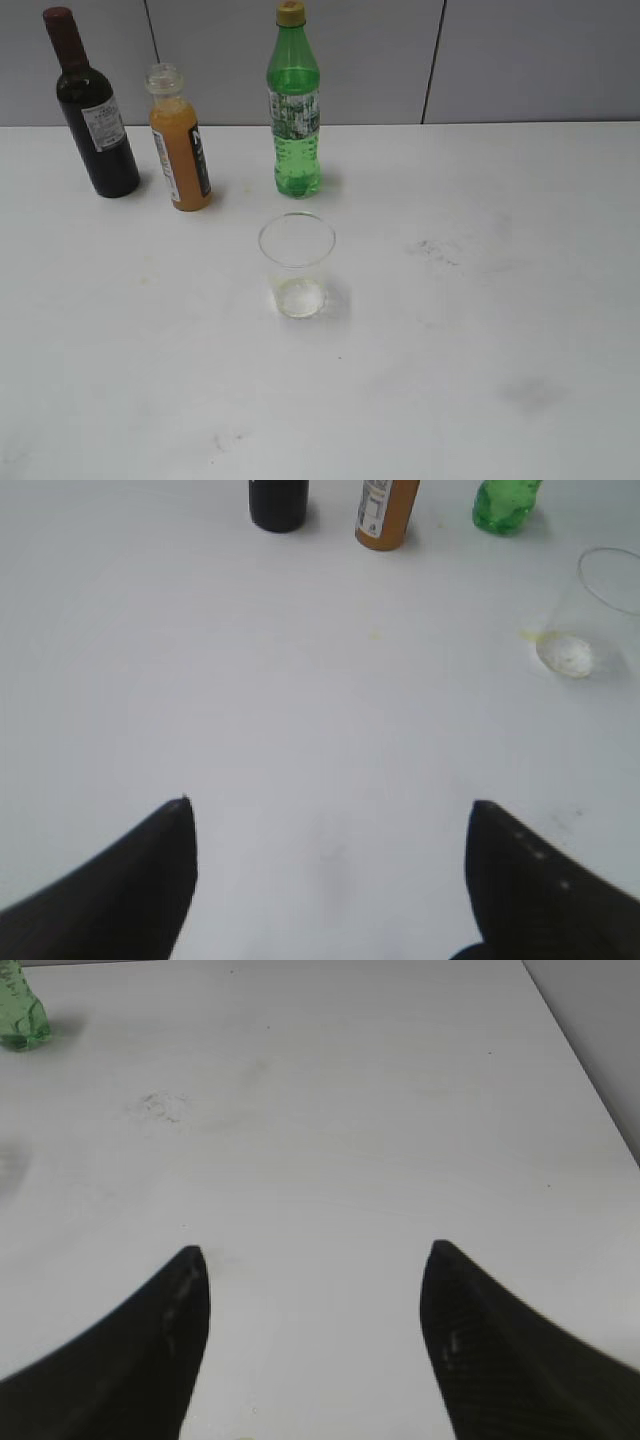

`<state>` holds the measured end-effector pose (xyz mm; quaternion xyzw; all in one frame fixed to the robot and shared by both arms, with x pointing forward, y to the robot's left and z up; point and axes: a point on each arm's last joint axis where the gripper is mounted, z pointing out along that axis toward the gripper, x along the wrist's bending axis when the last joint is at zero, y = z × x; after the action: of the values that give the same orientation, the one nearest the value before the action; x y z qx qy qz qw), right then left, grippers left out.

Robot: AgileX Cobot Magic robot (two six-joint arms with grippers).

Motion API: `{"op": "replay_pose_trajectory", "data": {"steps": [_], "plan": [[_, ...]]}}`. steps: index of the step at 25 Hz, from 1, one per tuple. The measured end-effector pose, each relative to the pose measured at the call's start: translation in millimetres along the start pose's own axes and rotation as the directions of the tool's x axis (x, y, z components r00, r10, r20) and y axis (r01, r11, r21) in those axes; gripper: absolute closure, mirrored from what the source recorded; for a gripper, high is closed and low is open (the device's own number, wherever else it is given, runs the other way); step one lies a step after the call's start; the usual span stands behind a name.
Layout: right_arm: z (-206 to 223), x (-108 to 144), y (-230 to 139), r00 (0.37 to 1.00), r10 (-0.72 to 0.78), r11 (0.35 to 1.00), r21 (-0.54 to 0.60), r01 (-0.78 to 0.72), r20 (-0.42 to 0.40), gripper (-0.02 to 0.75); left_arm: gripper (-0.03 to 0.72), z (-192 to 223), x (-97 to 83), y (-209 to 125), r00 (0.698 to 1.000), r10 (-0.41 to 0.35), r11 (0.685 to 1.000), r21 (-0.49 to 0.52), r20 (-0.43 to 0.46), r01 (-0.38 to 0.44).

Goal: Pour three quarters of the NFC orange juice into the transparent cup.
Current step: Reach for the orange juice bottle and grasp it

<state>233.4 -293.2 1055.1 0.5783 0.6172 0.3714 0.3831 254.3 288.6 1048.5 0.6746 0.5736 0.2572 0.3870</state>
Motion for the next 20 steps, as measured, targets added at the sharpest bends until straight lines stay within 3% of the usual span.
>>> {"op": "replay_pose_trajectory", "data": {"steps": [6,13,20], "plan": [[0.0,0.0,0.0,1.000,0.000,1.000,0.000,0.000,0.000,0.228,0.060,9.9,1.8,10.6,1.000,0.014,0.999,0.036,-0.012,-0.014],[0.0,0.0,0.0,1.000,0.000,1.000,0.000,0.000,0.000,0.228,0.079,26.6,10.6,43.5,0.980,0.160,0.978,-0.114,-0.115,-0.173],[0.0,0.0,0.0,1.000,0.000,1.000,0.000,0.000,0.000,0.227,0.094,56.1,13.9,77.6,0.975,0.169,0.949,-0.243,-0.146,-0.201]]}}
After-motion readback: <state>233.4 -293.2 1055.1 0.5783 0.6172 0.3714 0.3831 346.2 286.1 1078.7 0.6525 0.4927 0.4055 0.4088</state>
